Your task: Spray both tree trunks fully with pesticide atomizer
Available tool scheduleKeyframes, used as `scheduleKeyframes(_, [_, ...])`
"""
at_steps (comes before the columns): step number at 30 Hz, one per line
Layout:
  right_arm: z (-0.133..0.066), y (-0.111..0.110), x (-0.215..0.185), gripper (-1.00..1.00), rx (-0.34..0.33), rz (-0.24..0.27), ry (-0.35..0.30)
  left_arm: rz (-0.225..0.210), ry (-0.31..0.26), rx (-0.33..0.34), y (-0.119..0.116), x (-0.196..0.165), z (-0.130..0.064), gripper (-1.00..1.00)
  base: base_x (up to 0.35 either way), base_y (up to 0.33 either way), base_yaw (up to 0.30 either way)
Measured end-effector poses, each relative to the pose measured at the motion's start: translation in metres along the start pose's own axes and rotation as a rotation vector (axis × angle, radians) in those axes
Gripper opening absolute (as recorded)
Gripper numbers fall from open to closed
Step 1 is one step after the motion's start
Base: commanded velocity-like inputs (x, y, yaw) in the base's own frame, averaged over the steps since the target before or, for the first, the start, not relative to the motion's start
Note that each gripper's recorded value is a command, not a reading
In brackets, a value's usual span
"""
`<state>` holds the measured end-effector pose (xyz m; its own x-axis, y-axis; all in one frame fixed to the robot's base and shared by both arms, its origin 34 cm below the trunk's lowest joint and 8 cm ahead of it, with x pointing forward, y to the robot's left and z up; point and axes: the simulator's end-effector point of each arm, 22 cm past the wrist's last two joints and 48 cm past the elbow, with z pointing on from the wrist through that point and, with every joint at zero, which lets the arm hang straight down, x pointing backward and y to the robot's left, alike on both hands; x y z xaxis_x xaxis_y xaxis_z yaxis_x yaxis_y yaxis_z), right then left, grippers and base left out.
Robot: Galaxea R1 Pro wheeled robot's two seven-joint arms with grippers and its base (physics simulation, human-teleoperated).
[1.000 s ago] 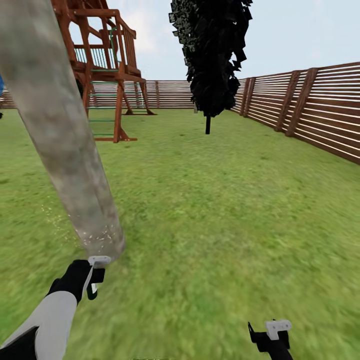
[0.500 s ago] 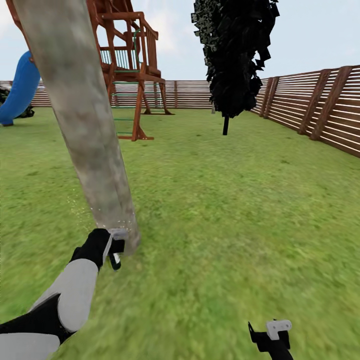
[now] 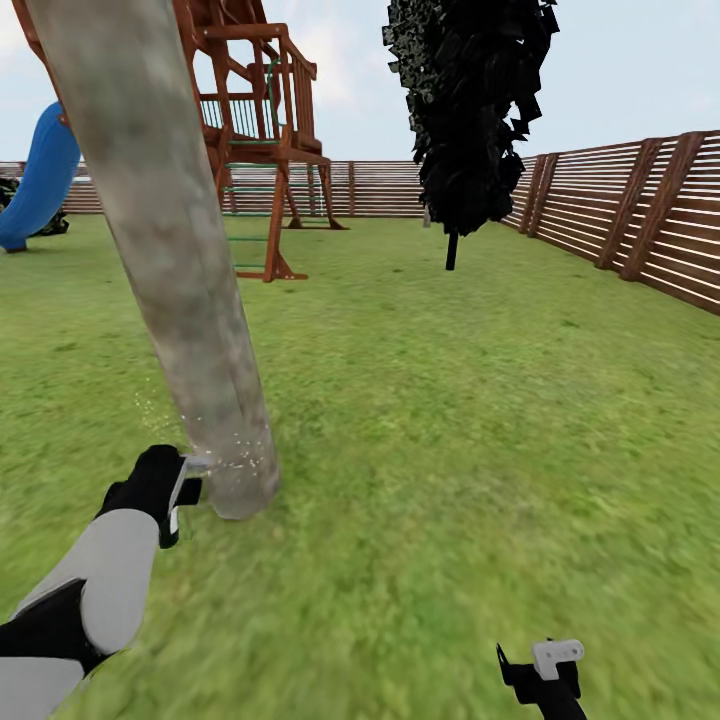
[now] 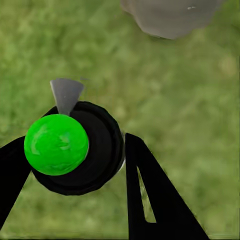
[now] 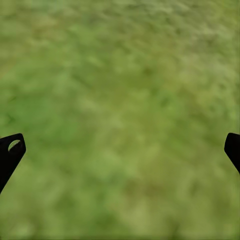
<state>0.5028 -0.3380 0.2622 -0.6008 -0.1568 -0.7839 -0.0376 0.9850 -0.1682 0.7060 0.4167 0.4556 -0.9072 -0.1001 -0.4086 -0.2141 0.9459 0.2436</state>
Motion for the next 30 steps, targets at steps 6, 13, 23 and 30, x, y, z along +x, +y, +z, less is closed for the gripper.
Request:
scheduleKeyframes(6, [0.0, 0.001, 0.0, 1.0, -0.002, 0.0, 0.0, -0.027, 0.005, 0.011, 0.017, 0.004, 0.005, -1.0, 0.03, -0.051, 0.153])
scheduleKeyframes(13, [0.0, 0.001, 0.0, 1.0, -0.002, -0.001, 0.0, -0.014, -0.007, 0.025, 0.002, -0.002, 0.001, -1.0, 0.192, -0.21, 0.091])
scheduleKeyframes(23, [0.0, 0.001, 0.0, 1.0, -0.002, -0.001, 0.0, -0.011, -0.007, 0.026, 0.0, -0.002, 0.0, -1.0, 0.127, -0.23, 0.0])
scheduleKeyframes(30, [0.0, 0.002, 0.0, 1.0, -0.003, -0.001, 0.0, -0.013, -0.009, 0.024, 0.001, -0.004, -0.001, -1.0, -0.114, -0.262, 0.07])
